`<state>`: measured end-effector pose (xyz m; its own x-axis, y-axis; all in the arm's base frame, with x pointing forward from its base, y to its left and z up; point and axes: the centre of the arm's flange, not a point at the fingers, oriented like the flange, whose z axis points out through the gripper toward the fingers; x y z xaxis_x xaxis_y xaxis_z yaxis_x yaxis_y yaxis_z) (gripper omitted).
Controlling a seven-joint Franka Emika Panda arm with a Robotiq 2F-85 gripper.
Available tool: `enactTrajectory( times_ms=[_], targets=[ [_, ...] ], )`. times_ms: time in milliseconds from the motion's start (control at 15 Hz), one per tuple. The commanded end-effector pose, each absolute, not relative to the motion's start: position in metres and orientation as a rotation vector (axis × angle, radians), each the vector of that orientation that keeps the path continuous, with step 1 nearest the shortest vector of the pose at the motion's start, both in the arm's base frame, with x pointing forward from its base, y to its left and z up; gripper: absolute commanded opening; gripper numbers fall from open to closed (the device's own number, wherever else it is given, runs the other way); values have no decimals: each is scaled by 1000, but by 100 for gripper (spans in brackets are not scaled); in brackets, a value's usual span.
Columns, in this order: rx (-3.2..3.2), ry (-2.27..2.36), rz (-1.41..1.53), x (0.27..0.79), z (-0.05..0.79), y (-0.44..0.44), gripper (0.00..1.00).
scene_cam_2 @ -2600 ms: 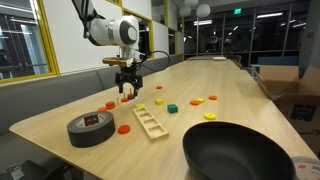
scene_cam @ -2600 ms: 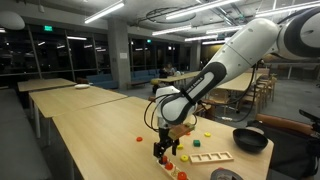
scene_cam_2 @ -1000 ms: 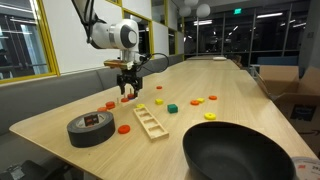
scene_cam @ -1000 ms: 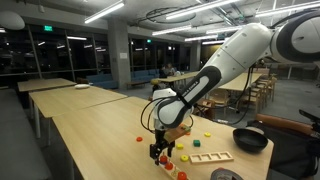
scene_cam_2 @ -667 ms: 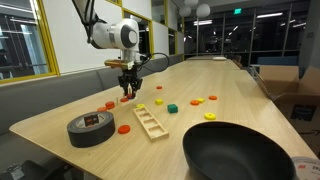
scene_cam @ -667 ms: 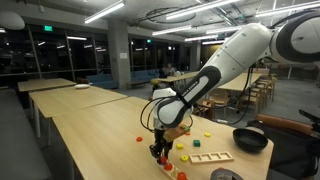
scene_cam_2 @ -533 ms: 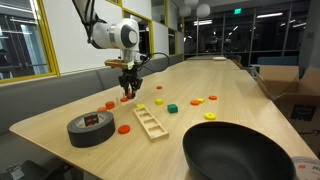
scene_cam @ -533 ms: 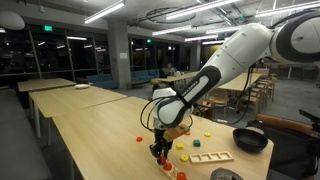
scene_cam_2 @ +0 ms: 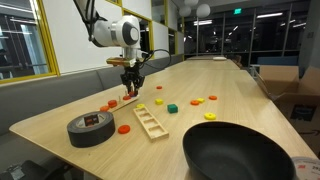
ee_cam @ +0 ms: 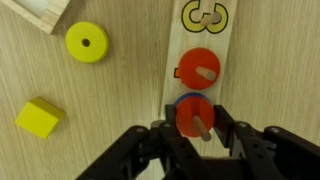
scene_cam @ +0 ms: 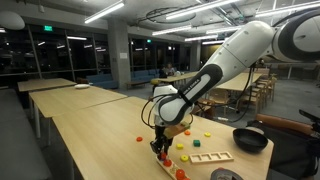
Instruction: Move the orange ring from the far right to the left
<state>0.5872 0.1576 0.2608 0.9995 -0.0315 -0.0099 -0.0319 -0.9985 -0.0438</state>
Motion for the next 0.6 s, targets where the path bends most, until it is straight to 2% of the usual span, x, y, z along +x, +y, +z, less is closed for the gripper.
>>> enactTrajectory(
  times_ms=[0, 533],
  targets=[
    [-3138, 48, 13, 581, 286, 156, 21],
    [-3165, -120, 317, 570, 283, 163, 22]
  ],
)
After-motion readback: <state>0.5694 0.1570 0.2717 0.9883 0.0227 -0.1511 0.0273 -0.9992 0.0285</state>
